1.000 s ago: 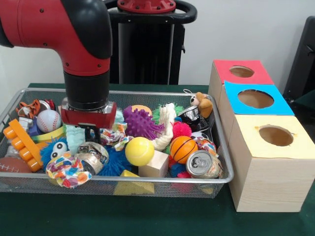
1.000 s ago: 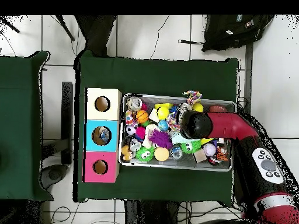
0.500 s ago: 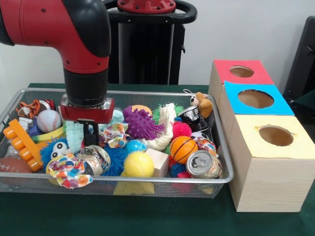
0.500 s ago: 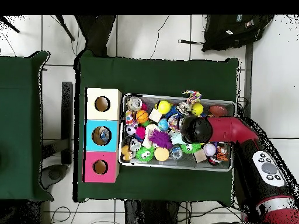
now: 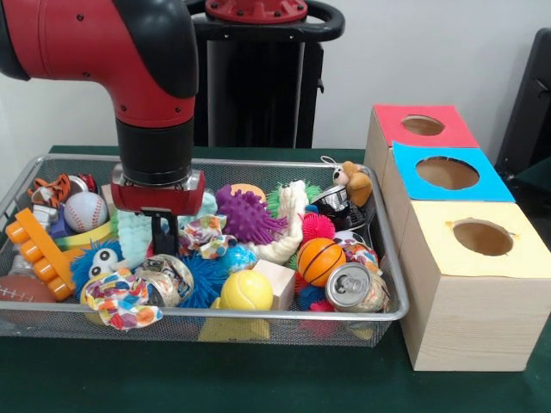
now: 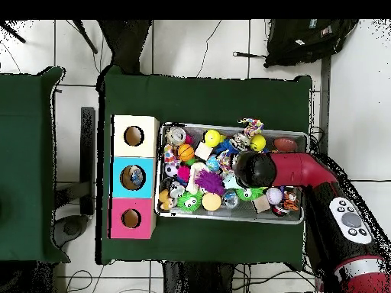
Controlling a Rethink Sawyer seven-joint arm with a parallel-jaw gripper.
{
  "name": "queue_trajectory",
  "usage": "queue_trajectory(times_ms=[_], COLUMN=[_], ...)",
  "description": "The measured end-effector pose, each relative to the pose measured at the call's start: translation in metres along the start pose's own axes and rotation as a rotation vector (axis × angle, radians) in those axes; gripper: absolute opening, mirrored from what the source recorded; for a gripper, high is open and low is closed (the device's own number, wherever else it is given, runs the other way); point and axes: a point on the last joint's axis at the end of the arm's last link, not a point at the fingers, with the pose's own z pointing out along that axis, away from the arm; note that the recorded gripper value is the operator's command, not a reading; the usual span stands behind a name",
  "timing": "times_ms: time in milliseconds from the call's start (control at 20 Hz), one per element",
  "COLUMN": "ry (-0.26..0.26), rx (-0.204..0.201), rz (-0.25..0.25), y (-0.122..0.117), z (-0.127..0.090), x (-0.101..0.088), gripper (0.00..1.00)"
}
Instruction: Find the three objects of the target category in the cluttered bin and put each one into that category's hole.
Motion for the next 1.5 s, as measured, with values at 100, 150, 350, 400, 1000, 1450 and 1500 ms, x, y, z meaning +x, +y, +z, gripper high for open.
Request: queue_trajectory(times_ms=[100,150,350,400,1000,1450,1500], ry=[-0.002,-0.003,-0.009,-0.010,-0.006,0.026,0.029], rx=[-0.003,-0.004,-0.012,-0.013,0.013,0.006,0.005], rz=[0.001,0.002,0.004,0.004,-0.046,-0.091,-0.095], y=[0.000,0.000,0.001,0.001,-0.001,0.020,0.022], z=[0.000,-0.001,-0.001,-0.002,0.006,0.011,0.011], x=[-0.001,-0.001,-0.004,-0.004,0.005,0.022,0.024], gripper=[0.00,0.00,0.00,0.00,0.00,0.00,0.00])
